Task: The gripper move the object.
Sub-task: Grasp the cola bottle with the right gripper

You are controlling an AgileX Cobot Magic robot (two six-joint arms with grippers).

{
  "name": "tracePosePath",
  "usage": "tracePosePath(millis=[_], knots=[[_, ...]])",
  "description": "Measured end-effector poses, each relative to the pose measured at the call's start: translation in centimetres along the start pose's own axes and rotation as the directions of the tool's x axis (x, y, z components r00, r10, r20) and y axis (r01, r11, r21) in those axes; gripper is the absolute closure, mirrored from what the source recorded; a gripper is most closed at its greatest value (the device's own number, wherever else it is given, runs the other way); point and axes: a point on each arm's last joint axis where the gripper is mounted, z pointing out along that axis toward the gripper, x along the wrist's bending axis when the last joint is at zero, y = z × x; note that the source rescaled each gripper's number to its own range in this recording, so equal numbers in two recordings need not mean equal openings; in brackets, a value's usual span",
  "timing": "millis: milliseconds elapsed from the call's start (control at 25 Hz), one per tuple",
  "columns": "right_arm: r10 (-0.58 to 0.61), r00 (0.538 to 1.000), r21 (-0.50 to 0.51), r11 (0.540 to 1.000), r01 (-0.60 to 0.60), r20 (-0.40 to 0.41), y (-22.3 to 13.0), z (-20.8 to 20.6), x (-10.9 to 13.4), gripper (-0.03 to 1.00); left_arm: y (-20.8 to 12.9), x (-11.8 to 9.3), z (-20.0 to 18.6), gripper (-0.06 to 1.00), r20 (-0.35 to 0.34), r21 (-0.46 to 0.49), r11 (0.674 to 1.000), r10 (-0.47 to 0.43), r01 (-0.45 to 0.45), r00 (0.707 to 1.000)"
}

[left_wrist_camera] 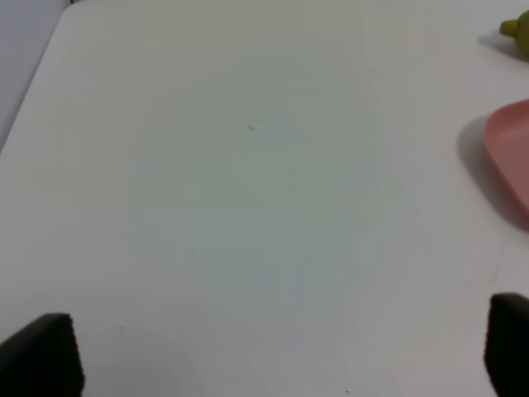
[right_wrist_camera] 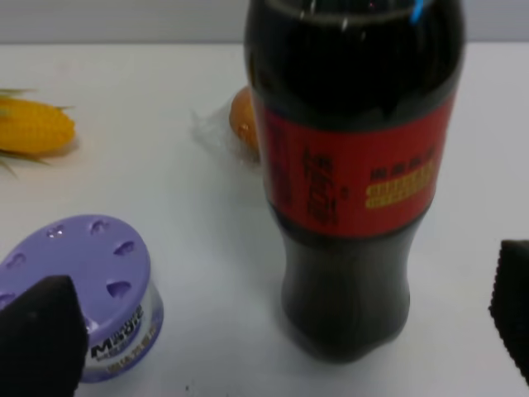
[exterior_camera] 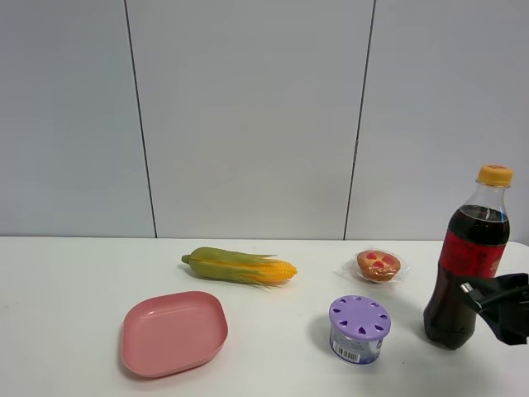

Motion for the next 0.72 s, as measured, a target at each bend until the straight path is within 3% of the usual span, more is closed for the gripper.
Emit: tracePosePath(millis=[280, 720], knots=[[-0.040, 0.999, 0.000, 0.999, 0.040, 0.007, -0.1, 0.1, -0.1, -0.03, 0.0, 0.0, 0.0, -0.06, 0.000, 0.000, 1.000, 0.000, 0.000, 1.000], [-0.126, 0.983, -0.009, 0.992, 0.129, 0.137, 0.2, 0.1, -1.2, -0.03, 0.0, 0.0, 0.0, -0.06, 0.000, 0.000, 1.000, 0.000, 0.000, 1.000]])
